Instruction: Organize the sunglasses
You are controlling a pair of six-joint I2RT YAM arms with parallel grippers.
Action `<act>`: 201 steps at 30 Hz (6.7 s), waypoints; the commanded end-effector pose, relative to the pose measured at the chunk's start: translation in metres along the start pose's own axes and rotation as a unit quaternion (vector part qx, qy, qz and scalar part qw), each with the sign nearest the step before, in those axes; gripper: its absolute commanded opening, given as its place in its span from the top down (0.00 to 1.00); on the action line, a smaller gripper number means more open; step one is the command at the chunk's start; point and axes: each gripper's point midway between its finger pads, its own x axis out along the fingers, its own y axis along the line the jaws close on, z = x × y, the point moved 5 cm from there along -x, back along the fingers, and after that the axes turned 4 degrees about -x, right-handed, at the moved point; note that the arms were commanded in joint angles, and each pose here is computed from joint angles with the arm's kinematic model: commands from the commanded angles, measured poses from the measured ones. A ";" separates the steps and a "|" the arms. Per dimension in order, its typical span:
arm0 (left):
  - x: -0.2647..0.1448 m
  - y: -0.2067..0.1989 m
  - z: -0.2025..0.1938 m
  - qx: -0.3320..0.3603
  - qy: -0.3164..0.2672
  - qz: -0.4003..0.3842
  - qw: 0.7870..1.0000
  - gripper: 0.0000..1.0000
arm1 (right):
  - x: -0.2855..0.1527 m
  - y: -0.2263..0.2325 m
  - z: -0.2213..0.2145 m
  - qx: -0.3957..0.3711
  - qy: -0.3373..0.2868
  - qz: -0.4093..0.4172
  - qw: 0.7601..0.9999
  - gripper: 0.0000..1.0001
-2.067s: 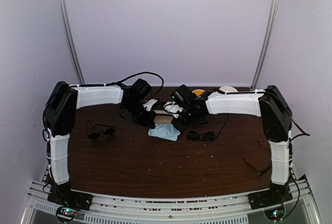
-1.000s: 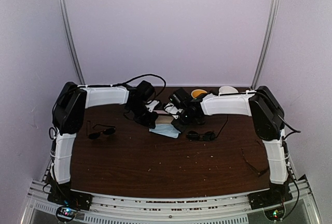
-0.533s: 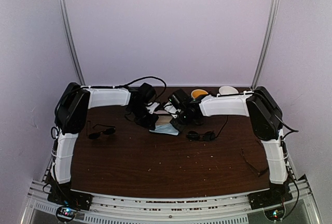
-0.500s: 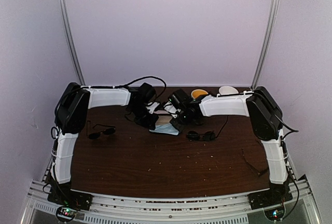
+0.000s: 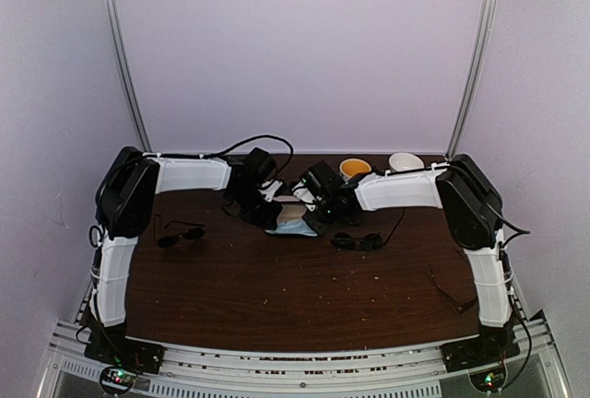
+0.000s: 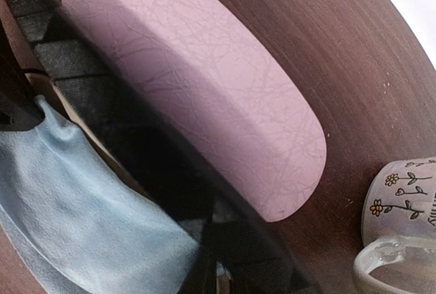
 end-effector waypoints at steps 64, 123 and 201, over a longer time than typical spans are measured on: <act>-0.181 -0.013 -0.091 0.042 -0.266 0.001 0.963 0.57 | -0.280 -0.110 -0.092 0.304 -0.256 -0.203 0.895 0.00; -0.180 0.011 -0.154 0.031 -0.266 0.015 0.963 0.06 | -0.105 -0.073 -0.142 0.363 -0.017 -0.117 0.924 0.46; -0.150 -0.167 -0.080 0.269 -0.227 -0.248 0.903 0.59 | -0.242 -0.036 -0.066 0.391 -0.118 0.117 0.905 1.00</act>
